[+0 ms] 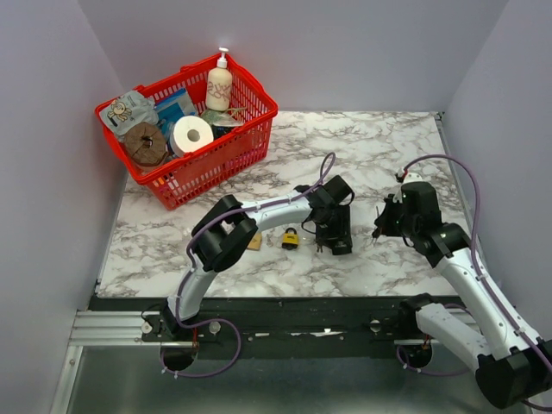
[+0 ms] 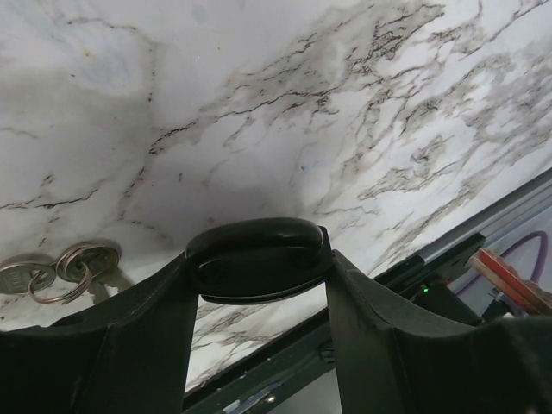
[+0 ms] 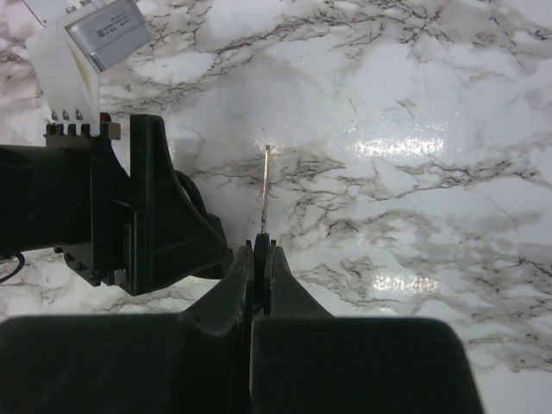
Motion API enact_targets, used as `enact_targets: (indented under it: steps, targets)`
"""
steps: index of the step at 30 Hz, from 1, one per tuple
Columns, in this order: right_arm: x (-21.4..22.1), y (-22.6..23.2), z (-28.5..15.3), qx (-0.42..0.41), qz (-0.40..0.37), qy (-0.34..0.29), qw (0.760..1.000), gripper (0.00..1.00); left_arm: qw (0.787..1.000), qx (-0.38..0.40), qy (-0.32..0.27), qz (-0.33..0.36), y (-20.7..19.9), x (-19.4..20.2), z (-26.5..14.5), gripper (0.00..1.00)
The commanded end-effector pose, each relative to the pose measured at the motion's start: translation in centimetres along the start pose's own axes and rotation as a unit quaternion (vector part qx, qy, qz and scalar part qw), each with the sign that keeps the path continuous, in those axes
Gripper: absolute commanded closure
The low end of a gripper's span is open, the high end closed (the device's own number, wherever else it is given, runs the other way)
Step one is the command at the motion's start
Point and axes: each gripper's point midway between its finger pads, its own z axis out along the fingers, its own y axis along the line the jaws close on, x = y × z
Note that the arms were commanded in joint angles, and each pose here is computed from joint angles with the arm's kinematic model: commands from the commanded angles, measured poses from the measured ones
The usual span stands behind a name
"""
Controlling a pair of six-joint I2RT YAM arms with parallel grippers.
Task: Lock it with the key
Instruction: Place the lock at the center of the board, then place the key at the center of the board.
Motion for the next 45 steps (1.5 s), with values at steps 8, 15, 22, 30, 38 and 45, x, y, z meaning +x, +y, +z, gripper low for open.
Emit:
enact_targets:
  steps: [8, 15, 22, 30, 38, 45]
  targets:
    - [2.0, -0.2, 2.7, 0.000, 0.028, 0.063, 0.998, 0.99, 1.000, 0.001, -0.001, -0.015, -0.5, -0.8, 1.0, 0.61]
    - [3.4, -0.9, 4.3, 0.006, 0.045, 0.107, 0.993, 0.99, 1.000, -0.005, -0.001, -0.018, -0.2, -1.2, 1.1, 0.36]
    - [4.1, -1.5, 5.4, 0.011, 0.070, 0.136, 0.988, 0.99, 1.000, -0.008, -0.002, -0.015, 0.1, -1.4, 1.1, 0.20]
    - [4.0, -1.5, 5.6, 0.005, 0.075, 0.136, 0.988, 0.99, 0.998, 0.051, -0.039, 0.010, -3.1, -3.3, -1.7, 0.14]
    - [4.8, -2.5, 7.5, 0.020, 0.067, 0.161, 0.985, 0.99, 0.983, 0.124, -0.121, 0.062, -7.2, -6.4, -10.1, 0.01]
    - [6.0, -3.2, 8.7, 0.036, 0.068, 0.193, 0.978, 0.99, 0.972, 0.144, -0.166, 0.083, -6.6, -7.2, -15.5, 0.01]
